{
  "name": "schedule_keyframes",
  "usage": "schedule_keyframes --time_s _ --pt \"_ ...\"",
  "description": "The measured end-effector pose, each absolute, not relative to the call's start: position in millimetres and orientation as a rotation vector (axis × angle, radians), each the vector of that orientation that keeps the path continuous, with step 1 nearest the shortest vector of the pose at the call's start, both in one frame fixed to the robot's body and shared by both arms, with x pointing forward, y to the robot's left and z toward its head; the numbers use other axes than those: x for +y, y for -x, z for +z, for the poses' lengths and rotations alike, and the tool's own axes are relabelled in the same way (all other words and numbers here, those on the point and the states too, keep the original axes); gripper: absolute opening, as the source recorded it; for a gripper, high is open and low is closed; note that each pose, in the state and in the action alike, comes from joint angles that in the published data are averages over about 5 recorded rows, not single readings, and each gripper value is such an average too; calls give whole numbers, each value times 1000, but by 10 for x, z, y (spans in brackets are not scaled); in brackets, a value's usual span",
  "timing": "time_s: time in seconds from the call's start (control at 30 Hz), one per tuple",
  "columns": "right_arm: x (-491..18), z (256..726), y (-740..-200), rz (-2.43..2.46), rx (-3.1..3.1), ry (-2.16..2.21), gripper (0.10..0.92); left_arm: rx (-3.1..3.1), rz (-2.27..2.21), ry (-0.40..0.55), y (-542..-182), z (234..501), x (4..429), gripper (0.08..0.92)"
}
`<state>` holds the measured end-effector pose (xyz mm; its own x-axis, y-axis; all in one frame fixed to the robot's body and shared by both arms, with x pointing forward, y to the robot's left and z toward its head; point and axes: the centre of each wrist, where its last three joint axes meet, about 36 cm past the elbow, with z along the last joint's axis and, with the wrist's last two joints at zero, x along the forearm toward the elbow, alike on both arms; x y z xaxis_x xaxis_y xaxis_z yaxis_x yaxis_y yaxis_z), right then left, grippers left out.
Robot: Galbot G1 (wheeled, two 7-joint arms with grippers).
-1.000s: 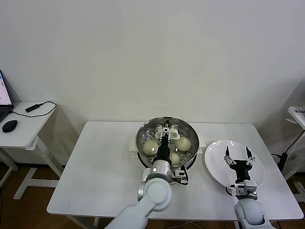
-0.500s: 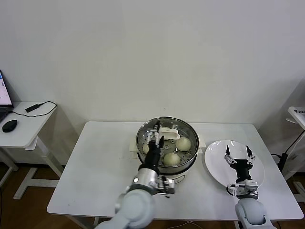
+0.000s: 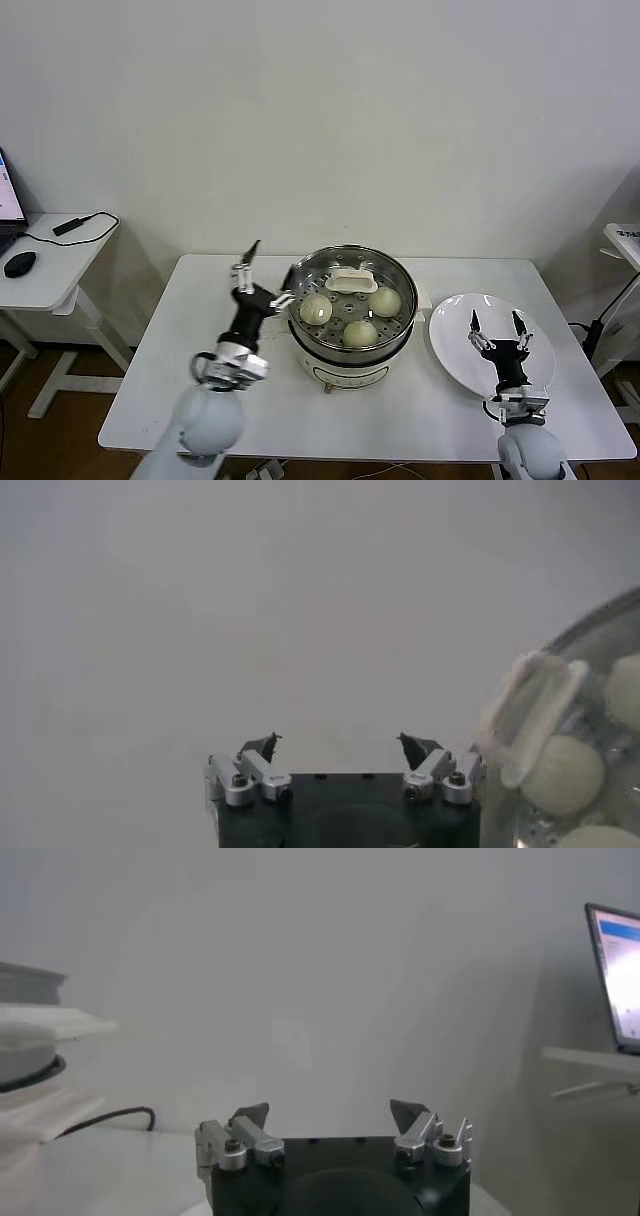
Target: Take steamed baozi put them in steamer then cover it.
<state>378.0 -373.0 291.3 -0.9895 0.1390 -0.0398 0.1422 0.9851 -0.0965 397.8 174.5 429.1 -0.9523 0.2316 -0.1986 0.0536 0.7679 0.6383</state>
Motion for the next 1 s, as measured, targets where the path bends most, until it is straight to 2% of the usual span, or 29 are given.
schedule_keyframes --time_s 0.37,1.0 --pt "-3707 2902 -3590 -67 3110 -154 823 2882 529 -191 -3874 3767 2358 823" --pt "-3698 2919 -3314 -40 3116 -127 823 2998 360 -198 -3571 3296 2623 823"
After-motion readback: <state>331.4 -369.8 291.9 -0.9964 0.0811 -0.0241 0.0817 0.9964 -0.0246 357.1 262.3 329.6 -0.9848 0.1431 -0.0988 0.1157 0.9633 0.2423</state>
